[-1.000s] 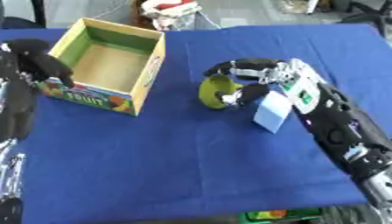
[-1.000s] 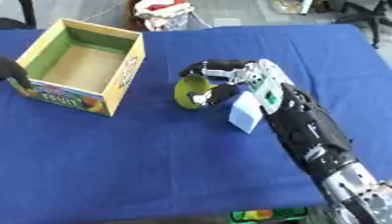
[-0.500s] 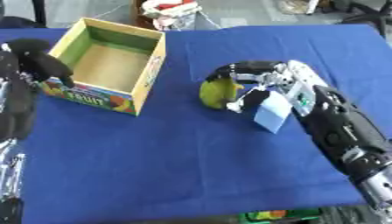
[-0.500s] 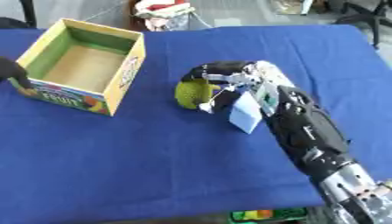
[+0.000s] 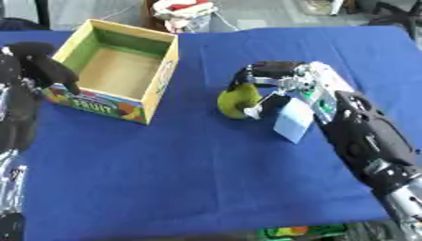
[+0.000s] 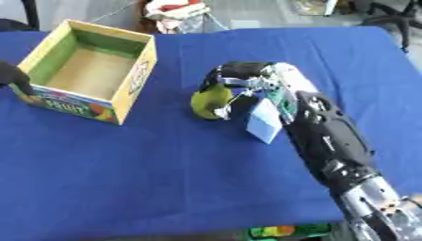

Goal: Pick up objects on the table and place them in the box.

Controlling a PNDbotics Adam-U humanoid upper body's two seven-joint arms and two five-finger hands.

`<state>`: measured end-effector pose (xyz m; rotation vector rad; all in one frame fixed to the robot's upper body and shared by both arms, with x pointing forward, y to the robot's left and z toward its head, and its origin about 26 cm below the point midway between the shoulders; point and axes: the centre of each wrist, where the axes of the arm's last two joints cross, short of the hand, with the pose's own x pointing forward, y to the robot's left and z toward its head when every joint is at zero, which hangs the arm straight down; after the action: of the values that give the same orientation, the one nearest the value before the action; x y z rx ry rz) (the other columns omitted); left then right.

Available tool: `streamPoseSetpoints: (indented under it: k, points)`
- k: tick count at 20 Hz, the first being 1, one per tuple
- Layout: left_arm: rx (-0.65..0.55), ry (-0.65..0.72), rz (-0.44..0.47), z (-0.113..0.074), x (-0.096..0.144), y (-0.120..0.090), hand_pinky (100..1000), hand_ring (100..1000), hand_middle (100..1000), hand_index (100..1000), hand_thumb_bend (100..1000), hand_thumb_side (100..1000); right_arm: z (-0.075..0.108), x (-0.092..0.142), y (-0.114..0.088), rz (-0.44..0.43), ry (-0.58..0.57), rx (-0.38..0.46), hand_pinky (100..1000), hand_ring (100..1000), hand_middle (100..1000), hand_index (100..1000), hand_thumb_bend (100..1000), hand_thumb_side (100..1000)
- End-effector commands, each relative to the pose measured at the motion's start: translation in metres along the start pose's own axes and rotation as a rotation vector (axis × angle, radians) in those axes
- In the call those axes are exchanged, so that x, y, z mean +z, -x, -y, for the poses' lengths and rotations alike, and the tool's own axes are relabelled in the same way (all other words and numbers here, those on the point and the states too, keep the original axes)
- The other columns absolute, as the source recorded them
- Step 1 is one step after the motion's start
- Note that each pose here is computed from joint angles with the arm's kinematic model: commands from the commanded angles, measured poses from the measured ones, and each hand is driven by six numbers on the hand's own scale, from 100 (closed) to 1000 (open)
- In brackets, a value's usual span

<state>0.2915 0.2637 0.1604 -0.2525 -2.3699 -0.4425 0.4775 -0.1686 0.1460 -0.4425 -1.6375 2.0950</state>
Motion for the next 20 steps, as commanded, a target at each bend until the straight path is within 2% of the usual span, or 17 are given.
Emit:
streamPoseSetpoints:
  k: [1, 6, 9, 10, 11, 15, 20]
  points:
    - [-0.009, 0.004, 0.025, 0.0, -0.004, -0.006, 432, 526, 417, 723, 100, 751, 0.022, 0.006, 0.002, 0.081, -0.008, 0.092, 742, 579, 321, 433, 100, 366]
    - [-0.008, 0.005, 0.028, 0.001, -0.004, -0.006, 431, 525, 417, 723, 100, 751, 0.039, 0.011, 0.003, 0.101, 0.123, 0.092, 724, 522, 231, 318, 100, 314]
    - [-0.005, 0.007, 0.031, 0.001, -0.005, -0.006, 430, 525, 417, 722, 100, 750, 0.052, 0.013, 0.004, 0.113, 0.223, 0.106, 723, 516, 224, 310, 100, 298]
    - [-0.004, 0.01, 0.031, 0.001, -0.005, -0.006, 430, 525, 417, 722, 100, 749, 0.055, 0.011, 0.004, 0.114, 0.261, 0.119, 723, 516, 224, 309, 100, 339]
    - [-0.002, 0.012, 0.032, 0.002, -0.005, -0.006, 430, 525, 417, 722, 100, 750, 0.059, 0.01, 0.005, 0.113, 0.293, 0.133, 723, 514, 223, 308, 100, 290]
    - [0.007, 0.022, 0.039, 0.004, -0.007, -0.006, 428, 524, 416, 722, 100, 749, 0.07, 0.006, 0.009, 0.092, 0.378, 0.169, 724, 507, 219, 307, 100, 261]
    - [0.027, 0.046, 0.046, 0.008, -0.01, -0.006, 428, 524, 416, 721, 100, 749, 0.088, 0.002, 0.012, 0.062, 0.455, 0.173, 725, 504, 218, 307, 100, 242]
